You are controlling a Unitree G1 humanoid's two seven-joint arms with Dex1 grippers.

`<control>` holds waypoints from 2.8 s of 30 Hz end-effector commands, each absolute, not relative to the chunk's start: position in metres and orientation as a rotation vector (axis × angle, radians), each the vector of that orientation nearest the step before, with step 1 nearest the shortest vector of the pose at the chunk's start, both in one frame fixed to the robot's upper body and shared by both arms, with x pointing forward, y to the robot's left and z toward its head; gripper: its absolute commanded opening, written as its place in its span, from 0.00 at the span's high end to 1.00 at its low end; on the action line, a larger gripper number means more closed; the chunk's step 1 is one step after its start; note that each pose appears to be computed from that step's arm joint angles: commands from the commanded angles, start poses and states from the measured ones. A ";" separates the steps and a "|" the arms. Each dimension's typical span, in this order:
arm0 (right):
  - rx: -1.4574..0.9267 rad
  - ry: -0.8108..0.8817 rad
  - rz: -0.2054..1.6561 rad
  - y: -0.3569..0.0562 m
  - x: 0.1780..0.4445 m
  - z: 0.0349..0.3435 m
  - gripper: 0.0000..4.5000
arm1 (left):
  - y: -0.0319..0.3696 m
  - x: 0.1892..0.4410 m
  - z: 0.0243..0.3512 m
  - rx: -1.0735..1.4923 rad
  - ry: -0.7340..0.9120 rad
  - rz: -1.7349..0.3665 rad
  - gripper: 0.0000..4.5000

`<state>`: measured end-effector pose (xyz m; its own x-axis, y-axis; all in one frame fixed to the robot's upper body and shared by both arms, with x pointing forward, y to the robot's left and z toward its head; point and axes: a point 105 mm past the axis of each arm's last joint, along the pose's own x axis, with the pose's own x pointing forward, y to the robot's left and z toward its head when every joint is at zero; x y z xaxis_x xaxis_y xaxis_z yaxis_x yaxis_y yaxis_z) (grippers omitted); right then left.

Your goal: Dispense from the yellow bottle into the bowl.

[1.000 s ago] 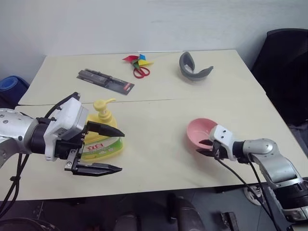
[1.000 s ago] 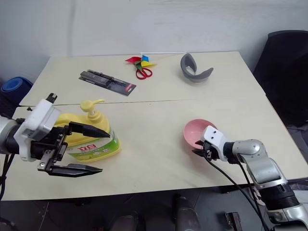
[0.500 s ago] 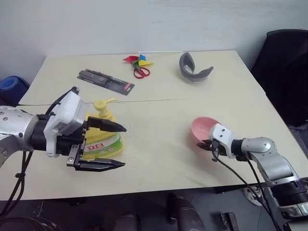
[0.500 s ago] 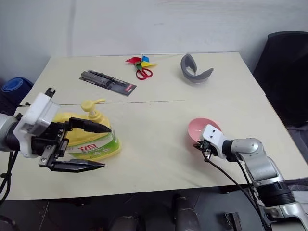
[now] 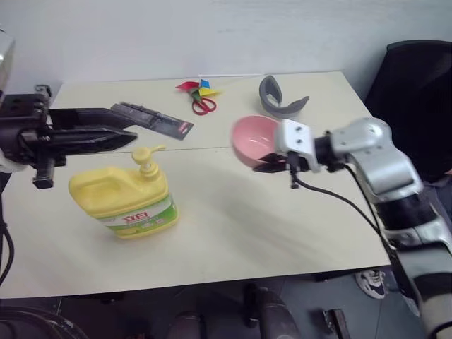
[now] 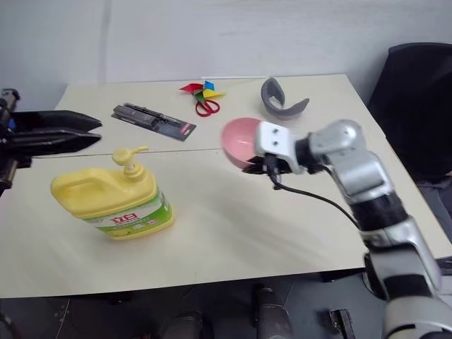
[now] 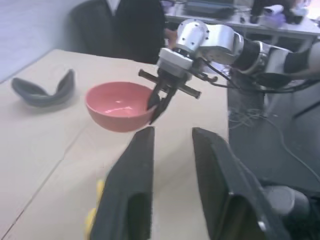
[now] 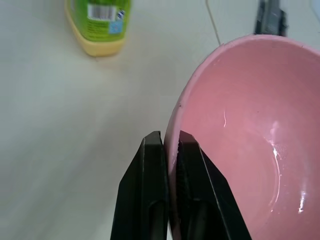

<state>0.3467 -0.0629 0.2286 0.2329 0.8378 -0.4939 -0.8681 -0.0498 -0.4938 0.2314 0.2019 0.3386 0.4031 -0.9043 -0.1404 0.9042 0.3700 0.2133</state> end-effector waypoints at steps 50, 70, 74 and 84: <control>-0.969 -0.122 1.732 0.065 0.319 0.280 1.00 | 0.188 0.266 0.288 0.175 -0.123 -0.747 0.99; -0.972 -0.125 1.779 0.067 0.312 0.282 1.00 | 0.196 0.270 0.264 0.106 -0.043 -0.696 0.99; -0.983 -0.123 1.788 0.067 0.311 0.280 1.00 | 0.197 0.272 0.259 0.076 -0.031 -0.668 0.99; -0.992 -0.152 1.776 0.073 0.310 0.280 1.00 | 0.196 0.272 0.244 0.033 0.031 -0.671 0.99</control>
